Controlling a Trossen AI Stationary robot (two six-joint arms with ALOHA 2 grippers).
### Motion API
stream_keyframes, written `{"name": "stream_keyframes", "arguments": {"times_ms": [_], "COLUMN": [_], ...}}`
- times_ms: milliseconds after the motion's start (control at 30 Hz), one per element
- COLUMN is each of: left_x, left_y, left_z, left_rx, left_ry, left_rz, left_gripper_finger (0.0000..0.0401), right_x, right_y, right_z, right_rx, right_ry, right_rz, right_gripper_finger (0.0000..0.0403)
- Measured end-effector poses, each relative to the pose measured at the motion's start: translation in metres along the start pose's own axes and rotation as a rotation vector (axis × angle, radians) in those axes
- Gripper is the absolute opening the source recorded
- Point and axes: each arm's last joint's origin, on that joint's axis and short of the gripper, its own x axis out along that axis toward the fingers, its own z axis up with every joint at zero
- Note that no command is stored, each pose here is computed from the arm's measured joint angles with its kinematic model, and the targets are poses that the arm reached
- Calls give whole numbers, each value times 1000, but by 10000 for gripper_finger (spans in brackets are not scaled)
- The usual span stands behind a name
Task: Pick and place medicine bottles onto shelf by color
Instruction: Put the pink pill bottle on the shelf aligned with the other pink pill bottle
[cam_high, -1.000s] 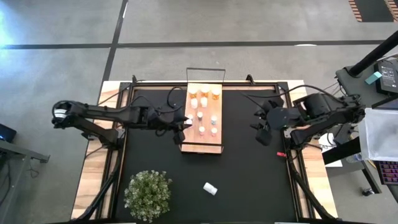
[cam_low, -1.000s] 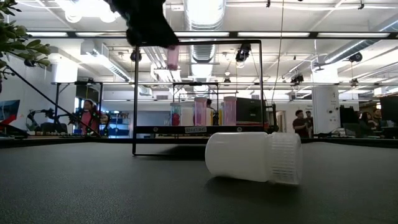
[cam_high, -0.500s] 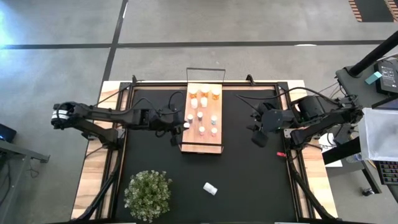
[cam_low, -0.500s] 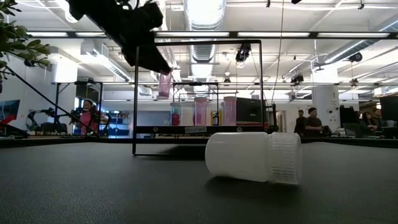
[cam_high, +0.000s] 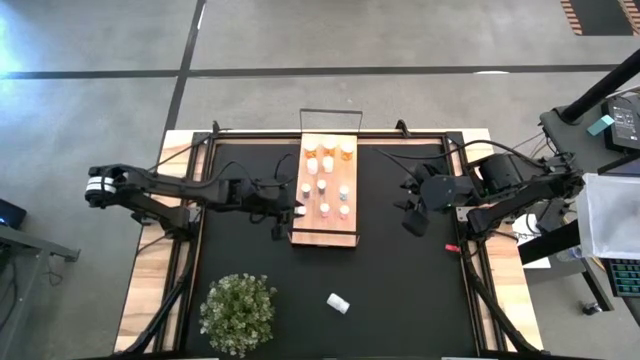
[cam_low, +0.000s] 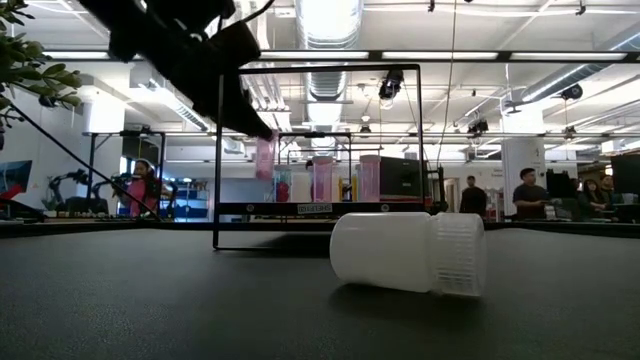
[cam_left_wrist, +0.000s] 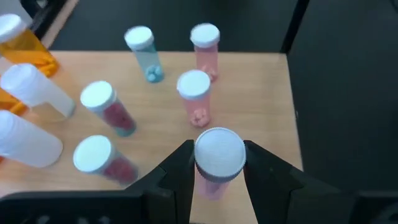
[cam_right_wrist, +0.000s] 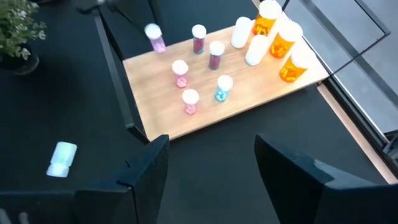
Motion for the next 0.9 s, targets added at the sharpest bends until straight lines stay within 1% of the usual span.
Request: {"name": "stream_keyframes", "arguments": {"times_ms": [67, 133, 267, 433, 567, 700, 900], "left_x": [2, 4, 6, 13, 23, 29, 30], "left_y": [1, 1, 1, 2, 2, 1, 2], "left_z": [-6, -12, -19, -25, -27, -27, -25], "left_rx": [-4, -6, -8, -8, -12, -15, -14], "left_ry": [-28, -29, -69, -34, -37, -59, -81], "left_rz": [6, 8, 9, 4, -24, -31, -27], "left_gripper_finger": [105, 105, 105, 105, 105, 105, 105], "right_x": [0, 0, 0, 0, 0, 0, 0], "right_y": [1, 1, 1, 1, 1, 1, 1], "right_z": [1, 1, 1, 1, 1, 1, 1], "right_rx": [5, 5, 6, 6, 5, 4, 3], "right_ry": [-10, -11, -13, -13, -13, -13, -14], "right_rz": [6, 7, 8, 6, 6, 6, 6], "right_gripper_finger": [226, 226, 226, 226, 226, 228, 226]}}
